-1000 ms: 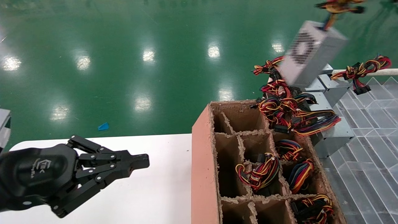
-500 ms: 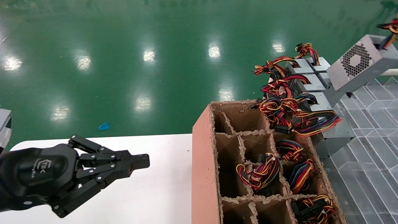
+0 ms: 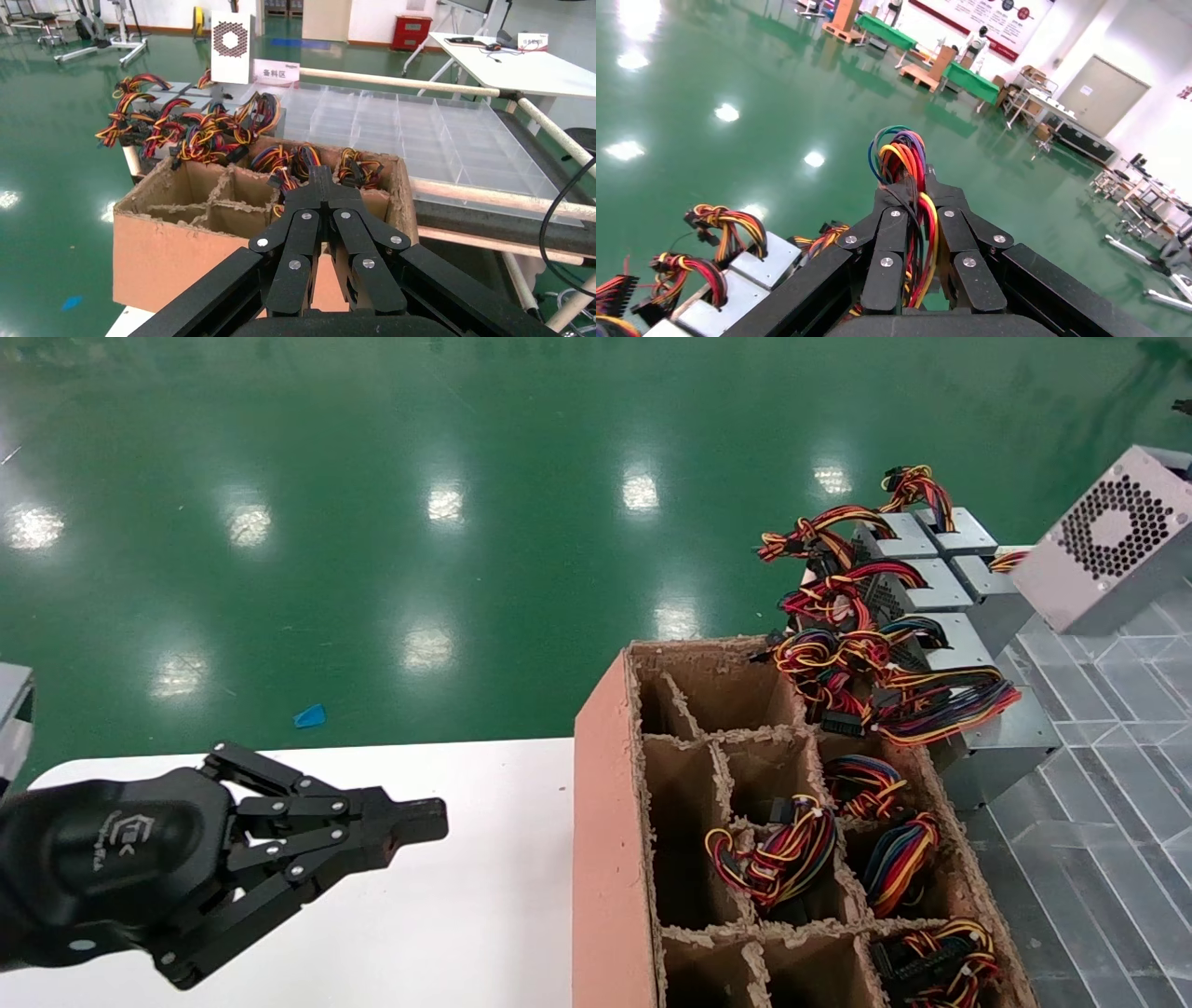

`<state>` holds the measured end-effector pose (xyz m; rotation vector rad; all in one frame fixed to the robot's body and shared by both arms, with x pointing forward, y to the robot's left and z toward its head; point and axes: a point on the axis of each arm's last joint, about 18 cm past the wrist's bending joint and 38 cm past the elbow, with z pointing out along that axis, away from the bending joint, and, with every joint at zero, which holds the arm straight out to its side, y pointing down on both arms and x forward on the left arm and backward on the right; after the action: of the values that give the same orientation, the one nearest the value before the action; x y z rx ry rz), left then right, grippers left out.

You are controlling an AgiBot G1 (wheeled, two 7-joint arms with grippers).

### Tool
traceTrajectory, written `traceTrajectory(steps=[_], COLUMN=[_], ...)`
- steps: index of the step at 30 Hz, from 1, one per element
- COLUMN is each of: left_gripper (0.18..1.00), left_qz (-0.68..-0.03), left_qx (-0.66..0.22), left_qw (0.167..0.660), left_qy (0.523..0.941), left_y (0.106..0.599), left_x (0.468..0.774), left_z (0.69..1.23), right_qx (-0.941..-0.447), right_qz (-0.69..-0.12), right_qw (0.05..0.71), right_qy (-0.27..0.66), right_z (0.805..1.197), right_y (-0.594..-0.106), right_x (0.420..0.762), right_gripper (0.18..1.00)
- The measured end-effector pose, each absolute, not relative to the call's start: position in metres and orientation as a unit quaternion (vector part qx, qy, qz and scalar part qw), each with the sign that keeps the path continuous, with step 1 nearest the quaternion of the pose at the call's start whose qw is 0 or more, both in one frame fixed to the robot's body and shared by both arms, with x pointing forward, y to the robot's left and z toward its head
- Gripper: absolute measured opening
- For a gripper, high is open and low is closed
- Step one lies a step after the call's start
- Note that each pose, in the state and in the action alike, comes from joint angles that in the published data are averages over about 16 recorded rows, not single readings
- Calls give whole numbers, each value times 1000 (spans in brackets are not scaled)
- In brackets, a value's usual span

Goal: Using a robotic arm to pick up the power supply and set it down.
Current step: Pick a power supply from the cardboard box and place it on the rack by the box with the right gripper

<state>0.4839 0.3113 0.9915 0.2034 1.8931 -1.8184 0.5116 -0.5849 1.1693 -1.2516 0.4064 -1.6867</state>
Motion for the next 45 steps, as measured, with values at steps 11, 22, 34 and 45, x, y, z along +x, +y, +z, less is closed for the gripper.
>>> traceTrajectory(steps=[11,22,34,45], left_gripper=[191,191,191,191], left_qz=[-668,-668,-668,-668], left_qx=[75,75,75,75], left_qw=[252,252,252,252], left_qy=[696,696,696,696], left_y=[311,311,311,311], left_x=[484,484,484,484], left_z=[992,992,992,992], right_qx=[-533,-564,-571,-565], right_qz=[-681,-650,-641,-656], right_qw=[472,473,472,455], right_qy=[173,190,202,210], right_z=[1157,1130,1113,1108], right_y=[-593,-585,-569,-566], right_x=[499,524,565,586], right_gripper=[202,202,202,202])
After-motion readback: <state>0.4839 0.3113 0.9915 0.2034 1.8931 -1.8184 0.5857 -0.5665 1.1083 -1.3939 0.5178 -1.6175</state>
